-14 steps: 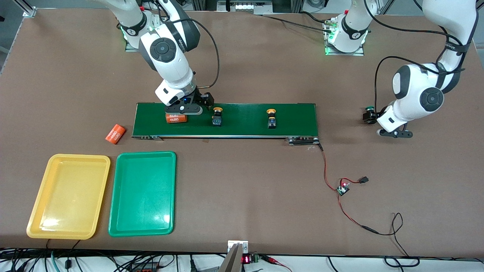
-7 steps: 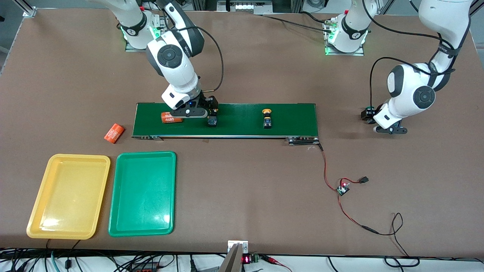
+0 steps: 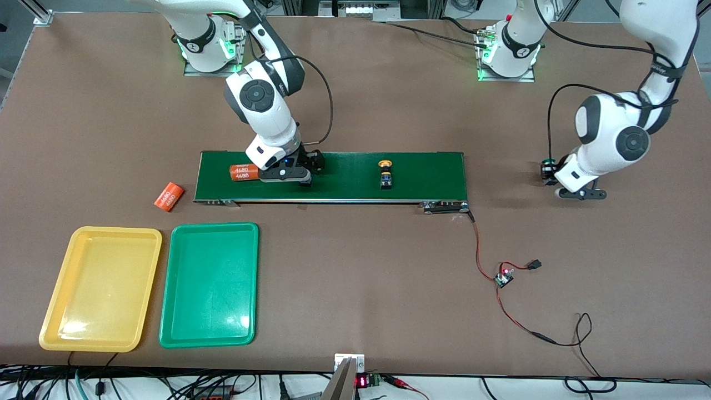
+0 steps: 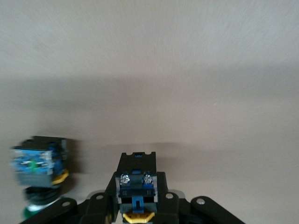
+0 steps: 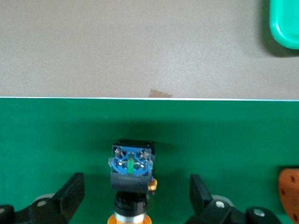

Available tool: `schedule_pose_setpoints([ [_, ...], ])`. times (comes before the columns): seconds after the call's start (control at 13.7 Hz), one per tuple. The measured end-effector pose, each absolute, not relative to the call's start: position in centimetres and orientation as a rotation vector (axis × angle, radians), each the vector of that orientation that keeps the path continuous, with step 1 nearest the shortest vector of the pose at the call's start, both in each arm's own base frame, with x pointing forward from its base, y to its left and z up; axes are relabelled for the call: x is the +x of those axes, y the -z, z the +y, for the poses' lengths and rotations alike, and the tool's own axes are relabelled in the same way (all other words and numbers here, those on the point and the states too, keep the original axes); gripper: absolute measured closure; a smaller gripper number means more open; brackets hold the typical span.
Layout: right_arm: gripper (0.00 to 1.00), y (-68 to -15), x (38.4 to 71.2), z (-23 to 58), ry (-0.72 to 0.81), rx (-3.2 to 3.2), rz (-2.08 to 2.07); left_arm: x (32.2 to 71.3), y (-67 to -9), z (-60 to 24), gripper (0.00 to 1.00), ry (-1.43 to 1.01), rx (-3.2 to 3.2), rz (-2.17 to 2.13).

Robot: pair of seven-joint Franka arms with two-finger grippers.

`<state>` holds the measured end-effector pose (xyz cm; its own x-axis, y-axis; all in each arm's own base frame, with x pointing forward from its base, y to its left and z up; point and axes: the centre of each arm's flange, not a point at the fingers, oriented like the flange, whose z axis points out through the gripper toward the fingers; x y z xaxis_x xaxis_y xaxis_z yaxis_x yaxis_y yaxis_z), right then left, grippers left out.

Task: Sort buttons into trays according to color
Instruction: 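Grasp the yellow-rimmed button with the right gripper while the left gripper grasps another, then carry the button to the yellow tray while the left gripper places its button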

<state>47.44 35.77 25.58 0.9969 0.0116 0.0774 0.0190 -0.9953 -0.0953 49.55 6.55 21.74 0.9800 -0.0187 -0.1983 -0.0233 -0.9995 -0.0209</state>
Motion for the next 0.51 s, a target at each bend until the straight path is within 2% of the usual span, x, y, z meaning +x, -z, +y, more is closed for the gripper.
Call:
schedule_pose_setpoints([
  [0.22,0.05,-23.9,47.9,35.4,0.128,-3.044,-0.087,53.4,-28.5,4.4,0.67,-0.374,-3.090,0.063],
  [0.51,0.50,-23.8,49.0,33.8,0.130,-3.063,-0.149,56.3,-34.7,-5.8,0.67,-0.339,-3.084,0.027],
])
